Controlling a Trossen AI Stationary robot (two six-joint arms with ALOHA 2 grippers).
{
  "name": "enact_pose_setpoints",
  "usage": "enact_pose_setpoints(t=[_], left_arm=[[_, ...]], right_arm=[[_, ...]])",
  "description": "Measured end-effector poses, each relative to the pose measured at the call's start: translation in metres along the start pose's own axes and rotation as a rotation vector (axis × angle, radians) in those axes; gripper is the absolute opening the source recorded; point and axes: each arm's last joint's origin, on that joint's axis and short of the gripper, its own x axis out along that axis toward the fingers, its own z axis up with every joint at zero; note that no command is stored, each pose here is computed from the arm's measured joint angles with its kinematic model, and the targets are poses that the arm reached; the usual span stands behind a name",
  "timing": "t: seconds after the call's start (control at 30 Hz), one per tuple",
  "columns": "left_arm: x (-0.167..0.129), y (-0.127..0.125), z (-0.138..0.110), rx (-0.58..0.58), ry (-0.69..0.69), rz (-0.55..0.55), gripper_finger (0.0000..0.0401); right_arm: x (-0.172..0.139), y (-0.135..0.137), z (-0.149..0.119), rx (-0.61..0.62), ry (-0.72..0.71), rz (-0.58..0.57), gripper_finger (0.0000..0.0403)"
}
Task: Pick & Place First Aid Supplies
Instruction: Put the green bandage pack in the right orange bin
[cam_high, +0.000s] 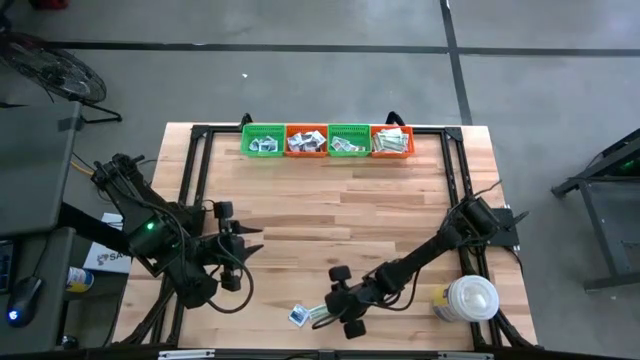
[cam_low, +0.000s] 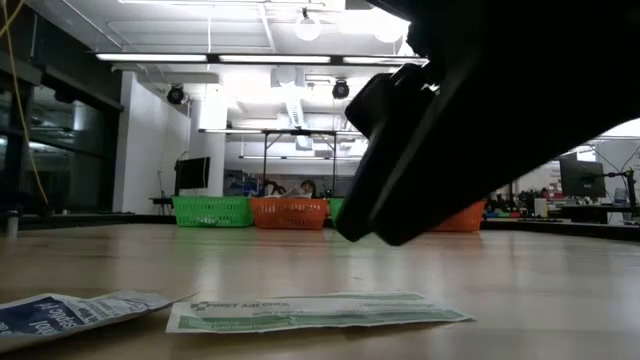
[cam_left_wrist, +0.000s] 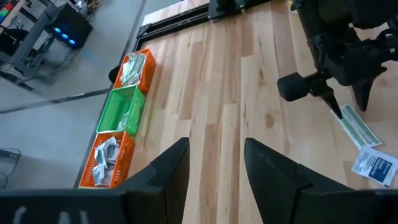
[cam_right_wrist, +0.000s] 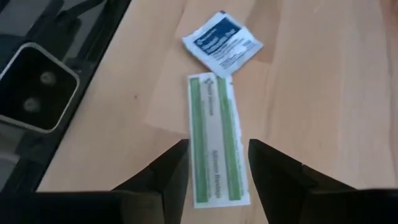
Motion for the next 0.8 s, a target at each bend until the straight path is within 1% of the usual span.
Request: enact_pose_setpoints(t=[0.2,0.4,0.47,0.63,0.8], left_arm=[[0.000,0.000,-0.001,0.011,0.010,-0.001,0.0149],[0.000,0.000,-0.001,0.012,0.011,0.000,0.0149],[0.000,0.001,-0.001,0.012,0.011,0.000,0.0149],[0.000,0.001,-0.001,0.015,0.012,0.000,0.0149],[0.000,0.001,-0.002,0.018,0.013,0.001,0.0149]], right_arm=[[0.000,-0.002,-0.002,-0.005,0.013,-0.035,0.0163],[0.005,-0.005,-0.014,-0.015,0.112,-0.040,0.0163],[0.008,-0.004,-0.015,-0.013,0.114,-0.030,0.0163],[0.015,-0.005,-0.020,0.038,0.139,-0.043,0.0161],[0.020,-0.006,-0.028,0.071,0.195,-0.035,0.0140]])
